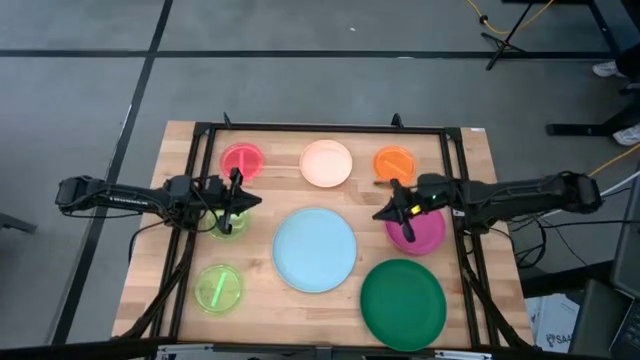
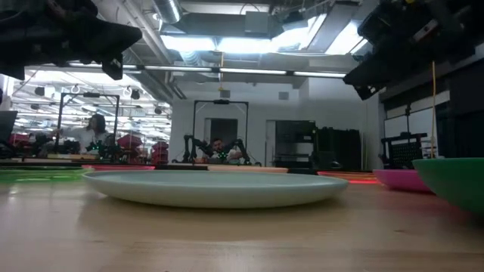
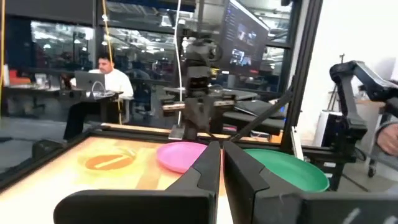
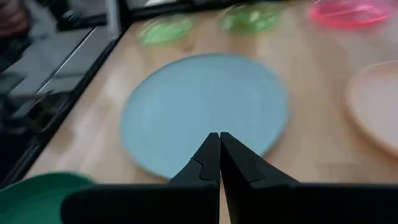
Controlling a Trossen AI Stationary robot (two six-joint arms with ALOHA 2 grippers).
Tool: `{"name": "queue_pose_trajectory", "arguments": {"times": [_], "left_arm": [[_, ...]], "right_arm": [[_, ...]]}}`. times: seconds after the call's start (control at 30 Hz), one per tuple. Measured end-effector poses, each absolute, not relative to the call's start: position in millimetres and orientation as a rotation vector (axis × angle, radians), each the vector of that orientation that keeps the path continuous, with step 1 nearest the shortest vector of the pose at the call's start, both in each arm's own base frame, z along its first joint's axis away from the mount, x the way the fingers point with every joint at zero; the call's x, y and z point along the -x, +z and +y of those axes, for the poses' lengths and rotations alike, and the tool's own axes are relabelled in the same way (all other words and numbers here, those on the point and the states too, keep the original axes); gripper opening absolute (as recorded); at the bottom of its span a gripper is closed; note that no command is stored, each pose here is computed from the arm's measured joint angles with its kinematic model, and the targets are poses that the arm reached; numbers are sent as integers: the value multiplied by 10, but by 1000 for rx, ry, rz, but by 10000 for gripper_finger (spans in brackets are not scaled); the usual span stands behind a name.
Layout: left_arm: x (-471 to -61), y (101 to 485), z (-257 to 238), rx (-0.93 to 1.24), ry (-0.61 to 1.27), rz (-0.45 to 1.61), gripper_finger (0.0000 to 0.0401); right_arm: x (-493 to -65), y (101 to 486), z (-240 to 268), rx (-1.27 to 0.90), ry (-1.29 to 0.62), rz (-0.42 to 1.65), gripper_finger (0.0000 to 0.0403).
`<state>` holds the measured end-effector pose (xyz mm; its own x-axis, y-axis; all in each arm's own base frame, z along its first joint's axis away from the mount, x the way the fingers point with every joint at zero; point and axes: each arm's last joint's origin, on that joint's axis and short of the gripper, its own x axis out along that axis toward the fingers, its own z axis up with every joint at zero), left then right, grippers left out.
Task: Stack plastic plates
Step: Stack the dark green plate on the blue plate
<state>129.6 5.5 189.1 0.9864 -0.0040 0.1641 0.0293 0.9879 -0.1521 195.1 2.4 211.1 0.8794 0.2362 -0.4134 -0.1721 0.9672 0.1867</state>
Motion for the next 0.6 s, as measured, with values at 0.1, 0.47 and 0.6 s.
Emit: {"name": "queue_pose_trajectory", "arguments": {"times": [0.1,0.47,0.6], "left_arm": [[-1296,1890,51,194,-33,-162,11],[-1286,1933,87,206,84,-219,11],[-1282,1956,81,214,64,-243,11]], "right_arm": [[-2020,2141,178,-132,215,536,3],[-2206,2219,641,-277,263,736,3],[-2250,2195,724,-292,217,778,3]]}}
